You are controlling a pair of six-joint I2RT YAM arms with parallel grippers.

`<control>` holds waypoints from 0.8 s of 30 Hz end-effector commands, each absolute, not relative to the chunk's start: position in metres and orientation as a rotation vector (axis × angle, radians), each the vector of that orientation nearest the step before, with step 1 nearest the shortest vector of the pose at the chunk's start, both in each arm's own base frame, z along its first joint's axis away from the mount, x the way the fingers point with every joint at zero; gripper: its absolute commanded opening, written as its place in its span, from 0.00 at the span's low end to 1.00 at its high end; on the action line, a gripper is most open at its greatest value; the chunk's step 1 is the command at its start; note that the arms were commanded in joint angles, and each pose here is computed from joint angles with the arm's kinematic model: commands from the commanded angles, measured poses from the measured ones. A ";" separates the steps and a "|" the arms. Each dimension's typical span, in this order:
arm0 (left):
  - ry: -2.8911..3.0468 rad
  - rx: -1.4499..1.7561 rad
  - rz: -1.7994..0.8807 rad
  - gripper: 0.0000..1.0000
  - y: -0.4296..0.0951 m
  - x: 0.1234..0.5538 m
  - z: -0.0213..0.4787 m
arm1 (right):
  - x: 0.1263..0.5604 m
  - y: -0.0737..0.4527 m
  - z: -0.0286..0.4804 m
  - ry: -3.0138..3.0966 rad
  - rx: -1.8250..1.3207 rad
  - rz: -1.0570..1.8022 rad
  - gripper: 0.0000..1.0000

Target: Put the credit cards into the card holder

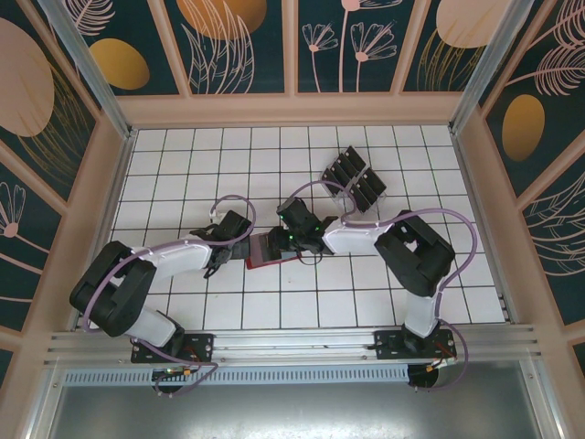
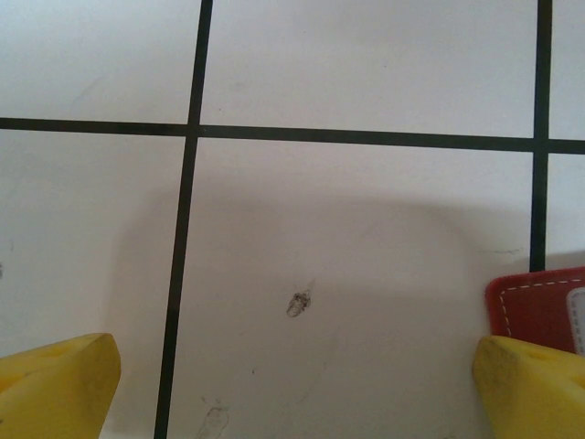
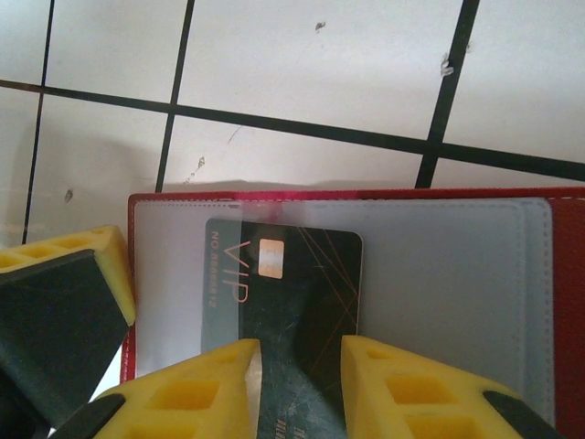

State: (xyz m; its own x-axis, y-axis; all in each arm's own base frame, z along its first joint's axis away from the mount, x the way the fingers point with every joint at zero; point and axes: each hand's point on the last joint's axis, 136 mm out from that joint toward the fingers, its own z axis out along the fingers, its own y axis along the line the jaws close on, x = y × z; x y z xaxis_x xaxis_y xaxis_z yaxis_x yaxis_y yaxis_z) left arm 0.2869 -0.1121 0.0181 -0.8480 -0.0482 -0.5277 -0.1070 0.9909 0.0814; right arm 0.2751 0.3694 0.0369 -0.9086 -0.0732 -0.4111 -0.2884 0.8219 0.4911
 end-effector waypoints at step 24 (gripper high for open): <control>2.594 -0.107 0.133 0.98 -0.111 0.285 0.010 | 0.277 0.411 0.051 2.596 -0.282 1.011 0.27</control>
State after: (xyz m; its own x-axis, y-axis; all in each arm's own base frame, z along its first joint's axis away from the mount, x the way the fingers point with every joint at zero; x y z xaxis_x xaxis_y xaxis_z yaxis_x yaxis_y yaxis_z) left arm 0.2880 -0.1135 0.0169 -0.8432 -0.0524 -0.5351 -0.1063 0.9918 0.0704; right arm 0.2755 0.3956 0.0393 -0.9242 -0.0673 -0.3759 -0.2904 0.7632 0.5773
